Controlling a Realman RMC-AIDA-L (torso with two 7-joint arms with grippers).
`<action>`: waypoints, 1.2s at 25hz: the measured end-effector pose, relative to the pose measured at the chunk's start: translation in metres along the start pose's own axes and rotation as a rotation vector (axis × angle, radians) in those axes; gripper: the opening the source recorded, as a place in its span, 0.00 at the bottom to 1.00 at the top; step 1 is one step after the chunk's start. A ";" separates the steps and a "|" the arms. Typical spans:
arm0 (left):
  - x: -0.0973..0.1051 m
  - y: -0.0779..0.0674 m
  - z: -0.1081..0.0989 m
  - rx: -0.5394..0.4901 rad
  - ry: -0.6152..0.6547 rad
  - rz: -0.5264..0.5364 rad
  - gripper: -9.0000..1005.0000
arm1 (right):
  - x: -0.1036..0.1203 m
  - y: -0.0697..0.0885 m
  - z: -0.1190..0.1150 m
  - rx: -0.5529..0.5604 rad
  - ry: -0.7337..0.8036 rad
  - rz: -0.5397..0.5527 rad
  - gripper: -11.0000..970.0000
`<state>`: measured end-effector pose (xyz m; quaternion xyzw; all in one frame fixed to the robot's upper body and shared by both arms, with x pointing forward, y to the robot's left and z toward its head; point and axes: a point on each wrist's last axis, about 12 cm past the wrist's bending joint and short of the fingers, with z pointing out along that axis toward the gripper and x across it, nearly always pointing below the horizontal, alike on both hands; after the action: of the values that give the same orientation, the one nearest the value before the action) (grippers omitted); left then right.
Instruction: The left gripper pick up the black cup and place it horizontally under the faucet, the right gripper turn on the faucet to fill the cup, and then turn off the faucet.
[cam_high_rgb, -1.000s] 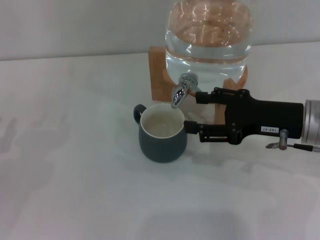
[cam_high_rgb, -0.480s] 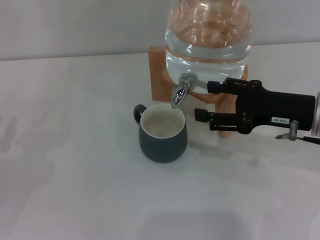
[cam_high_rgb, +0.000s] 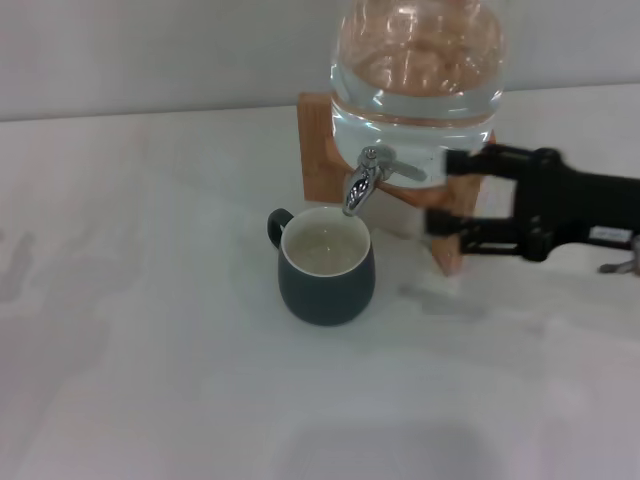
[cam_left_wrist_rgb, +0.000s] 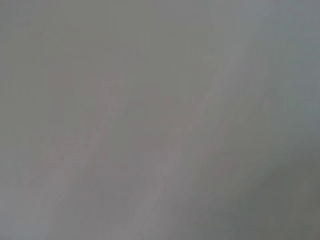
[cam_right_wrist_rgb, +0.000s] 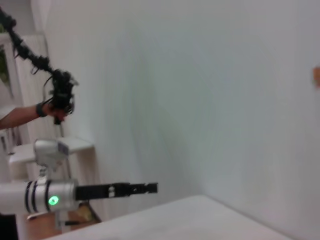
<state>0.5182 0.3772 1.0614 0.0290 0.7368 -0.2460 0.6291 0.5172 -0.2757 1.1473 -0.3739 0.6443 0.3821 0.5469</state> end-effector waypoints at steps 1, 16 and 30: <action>0.000 0.000 0.000 0.000 0.000 0.000 0.43 | 0.000 -0.002 -0.007 0.023 -0.005 0.002 0.87; 0.001 -0.004 0.001 0.035 0.015 0.010 0.43 | 0.007 -0.024 -0.118 0.436 -0.124 0.045 0.87; 0.001 -0.010 -0.014 0.082 -0.036 0.015 0.62 | 0.002 -0.044 -0.180 0.761 -0.197 0.043 0.88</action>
<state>0.5022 0.3738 1.0644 0.0558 0.7146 -0.2715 0.6423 0.4811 -0.4570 1.1612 -0.0922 0.6919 0.1613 0.6977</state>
